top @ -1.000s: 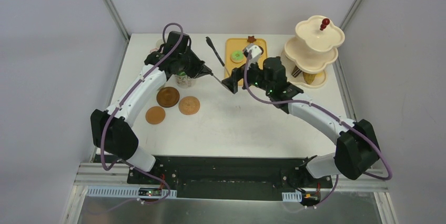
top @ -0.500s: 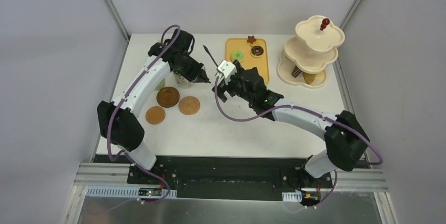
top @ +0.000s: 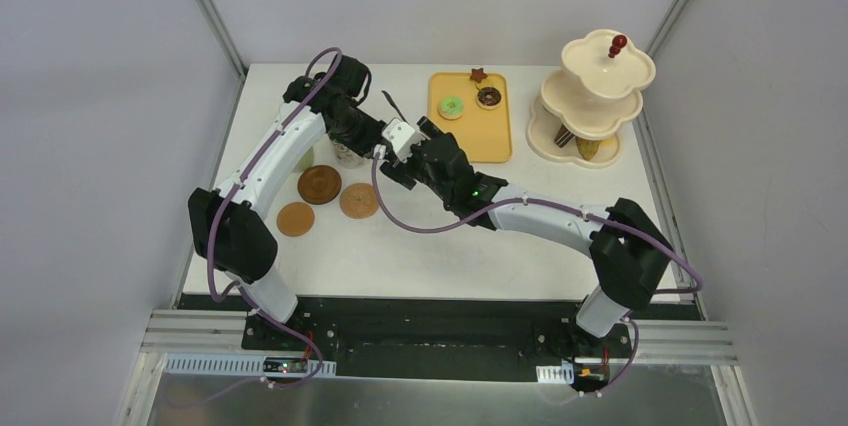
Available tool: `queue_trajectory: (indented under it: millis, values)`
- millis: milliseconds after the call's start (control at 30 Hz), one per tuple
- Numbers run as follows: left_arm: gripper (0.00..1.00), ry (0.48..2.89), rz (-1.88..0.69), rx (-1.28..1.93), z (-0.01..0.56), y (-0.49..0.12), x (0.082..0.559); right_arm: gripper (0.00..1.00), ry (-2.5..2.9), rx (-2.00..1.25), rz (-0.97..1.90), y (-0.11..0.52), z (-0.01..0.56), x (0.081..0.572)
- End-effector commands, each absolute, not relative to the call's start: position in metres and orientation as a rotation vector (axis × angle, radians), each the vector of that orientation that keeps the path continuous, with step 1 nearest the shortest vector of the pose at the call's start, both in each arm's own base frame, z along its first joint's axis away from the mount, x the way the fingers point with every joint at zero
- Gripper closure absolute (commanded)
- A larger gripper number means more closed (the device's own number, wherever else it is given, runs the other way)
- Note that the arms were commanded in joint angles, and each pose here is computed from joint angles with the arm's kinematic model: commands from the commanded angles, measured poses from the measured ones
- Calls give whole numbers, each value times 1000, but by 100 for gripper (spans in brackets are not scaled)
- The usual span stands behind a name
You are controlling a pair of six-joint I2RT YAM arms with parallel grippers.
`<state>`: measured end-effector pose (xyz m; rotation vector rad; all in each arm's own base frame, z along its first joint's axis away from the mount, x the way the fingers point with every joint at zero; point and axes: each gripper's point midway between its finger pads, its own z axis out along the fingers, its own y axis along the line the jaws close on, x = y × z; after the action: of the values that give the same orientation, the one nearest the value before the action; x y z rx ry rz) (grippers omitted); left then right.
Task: Serve the afternoon tea
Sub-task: Adjust the clamp.
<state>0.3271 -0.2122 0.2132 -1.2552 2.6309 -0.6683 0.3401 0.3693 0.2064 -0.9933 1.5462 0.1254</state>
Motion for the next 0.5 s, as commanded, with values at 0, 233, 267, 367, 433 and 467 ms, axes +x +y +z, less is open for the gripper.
queue_trajectory:
  millis: [0, 233, 267, 367, 433, 467]
  values:
    - [100, 2607, -668, -1293, 226, -209, 327, 19, 1567, -846, 41, 362, 234, 361]
    - [100, 2596, -662, -1278, 229, -206, 328, 17, 1609, -803, 89, 361, 228, 358]
    - [100, 2596, -660, -1277, 229, -206, 328, 18, 1614, -798, 81, 360, 227, 358]
    - [100, 2584, -661, -1275, 231, -205, 329, 19, 1624, -800, 65, 355, 222, 357]
    - [100, 2582, -659, -1274, 231, -204, 330, 14, 1628, -796, 59, 352, 221, 357]
    - [100, 2584, -656, -1275, 230, -204, 329, 10, 1631, -794, 57, 350, 220, 356]
